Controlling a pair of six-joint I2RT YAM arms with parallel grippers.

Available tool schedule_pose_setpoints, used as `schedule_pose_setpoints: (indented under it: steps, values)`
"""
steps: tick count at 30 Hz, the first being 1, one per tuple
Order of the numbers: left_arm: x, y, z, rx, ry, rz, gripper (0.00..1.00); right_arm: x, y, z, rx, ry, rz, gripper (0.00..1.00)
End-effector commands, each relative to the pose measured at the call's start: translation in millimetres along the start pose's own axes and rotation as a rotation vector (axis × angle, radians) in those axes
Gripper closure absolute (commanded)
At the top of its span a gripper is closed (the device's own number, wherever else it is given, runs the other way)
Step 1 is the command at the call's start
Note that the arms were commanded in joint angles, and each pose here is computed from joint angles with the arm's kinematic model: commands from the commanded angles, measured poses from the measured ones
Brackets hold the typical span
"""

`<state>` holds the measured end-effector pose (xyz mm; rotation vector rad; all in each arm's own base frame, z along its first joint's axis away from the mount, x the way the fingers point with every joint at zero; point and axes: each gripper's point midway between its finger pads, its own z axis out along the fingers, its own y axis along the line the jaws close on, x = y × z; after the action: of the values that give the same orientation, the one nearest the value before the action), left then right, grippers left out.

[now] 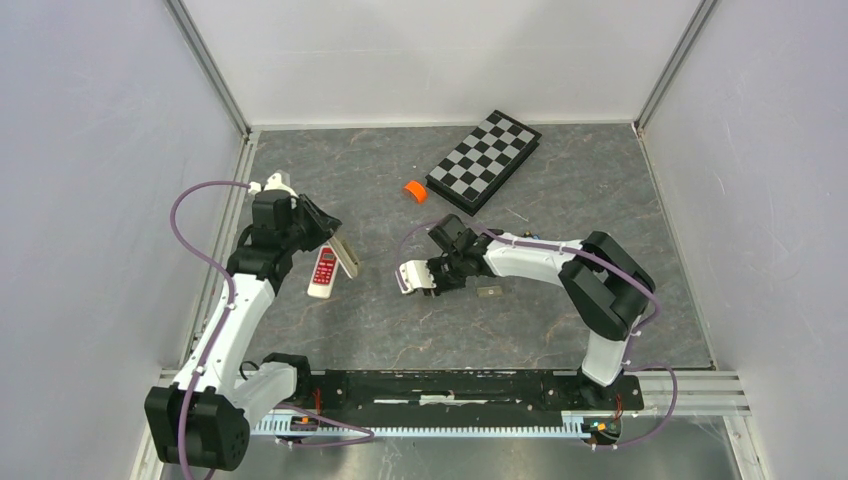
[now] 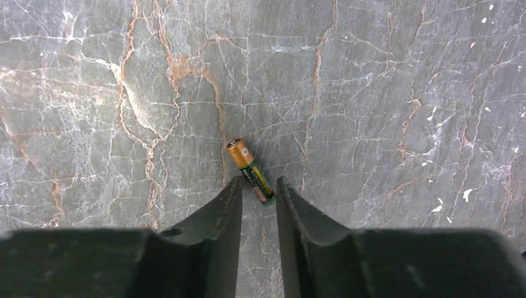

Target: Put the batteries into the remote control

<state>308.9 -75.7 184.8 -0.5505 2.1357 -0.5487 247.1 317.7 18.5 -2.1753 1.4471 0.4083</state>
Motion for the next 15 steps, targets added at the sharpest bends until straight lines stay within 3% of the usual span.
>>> schedule_pose_setpoints:
  steps: [1,7,11,15]
  values:
    - [-18,-12,-7,0.038,-0.044,0.057,0.98,12,15,10,-0.066,0.02,0.008,0.72]
    - [-17,-11,-5,0.034,-0.038,0.053,0.98,16,21,15,-0.076,0.025,0.056,0.77]
    - [-18,-9,-5,0.028,-0.041,0.054,0.98,9,23,14,-0.064,-0.018,0.072,0.6]
    - [-19,-8,-5,0.023,-0.047,0.054,0.98,2,26,22,-0.082,-0.047,0.083,0.53]
